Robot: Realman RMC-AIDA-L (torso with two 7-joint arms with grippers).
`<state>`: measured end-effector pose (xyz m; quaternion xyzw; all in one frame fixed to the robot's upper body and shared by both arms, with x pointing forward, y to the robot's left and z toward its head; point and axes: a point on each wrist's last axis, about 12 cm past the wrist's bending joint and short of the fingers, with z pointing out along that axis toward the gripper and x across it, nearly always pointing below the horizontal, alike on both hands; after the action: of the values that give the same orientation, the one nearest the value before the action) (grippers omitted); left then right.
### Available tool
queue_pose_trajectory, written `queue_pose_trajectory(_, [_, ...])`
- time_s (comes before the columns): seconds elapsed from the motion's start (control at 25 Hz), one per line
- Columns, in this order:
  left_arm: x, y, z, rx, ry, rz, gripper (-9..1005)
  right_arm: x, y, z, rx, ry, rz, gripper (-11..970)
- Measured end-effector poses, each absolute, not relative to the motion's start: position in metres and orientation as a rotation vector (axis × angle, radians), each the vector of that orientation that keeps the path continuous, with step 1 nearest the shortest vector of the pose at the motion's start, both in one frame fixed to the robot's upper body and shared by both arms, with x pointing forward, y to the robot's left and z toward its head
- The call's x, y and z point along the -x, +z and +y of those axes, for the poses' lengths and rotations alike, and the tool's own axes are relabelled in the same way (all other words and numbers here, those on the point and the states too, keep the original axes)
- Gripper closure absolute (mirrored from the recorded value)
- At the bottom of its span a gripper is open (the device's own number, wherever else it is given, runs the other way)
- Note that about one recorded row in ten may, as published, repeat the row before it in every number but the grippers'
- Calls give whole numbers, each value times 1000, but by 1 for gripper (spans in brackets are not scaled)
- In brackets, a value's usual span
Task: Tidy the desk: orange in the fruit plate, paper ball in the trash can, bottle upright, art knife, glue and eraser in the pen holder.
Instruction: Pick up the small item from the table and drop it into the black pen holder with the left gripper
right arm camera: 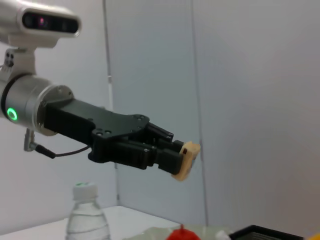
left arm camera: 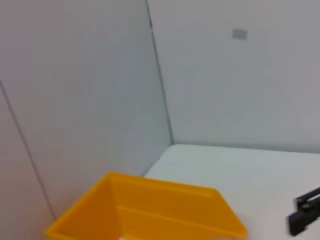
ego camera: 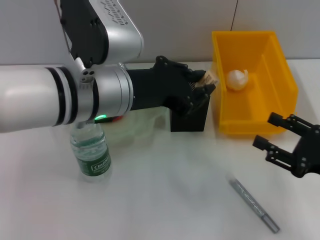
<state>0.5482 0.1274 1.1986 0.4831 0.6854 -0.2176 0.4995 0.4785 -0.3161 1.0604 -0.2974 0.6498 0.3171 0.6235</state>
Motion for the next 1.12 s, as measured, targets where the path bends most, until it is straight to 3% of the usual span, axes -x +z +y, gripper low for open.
queue_pose_trajectory(0.8, [-608, 1157, 101, -957, -361, 1716, 729, -455, 1057, -338, 591, 705, 1519, 261])
queue_pose_trajectory(1.12, [-613, 1139, 97, -935, -331, 1760, 729, -453, 1057, -338, 585, 707, 1519, 261])
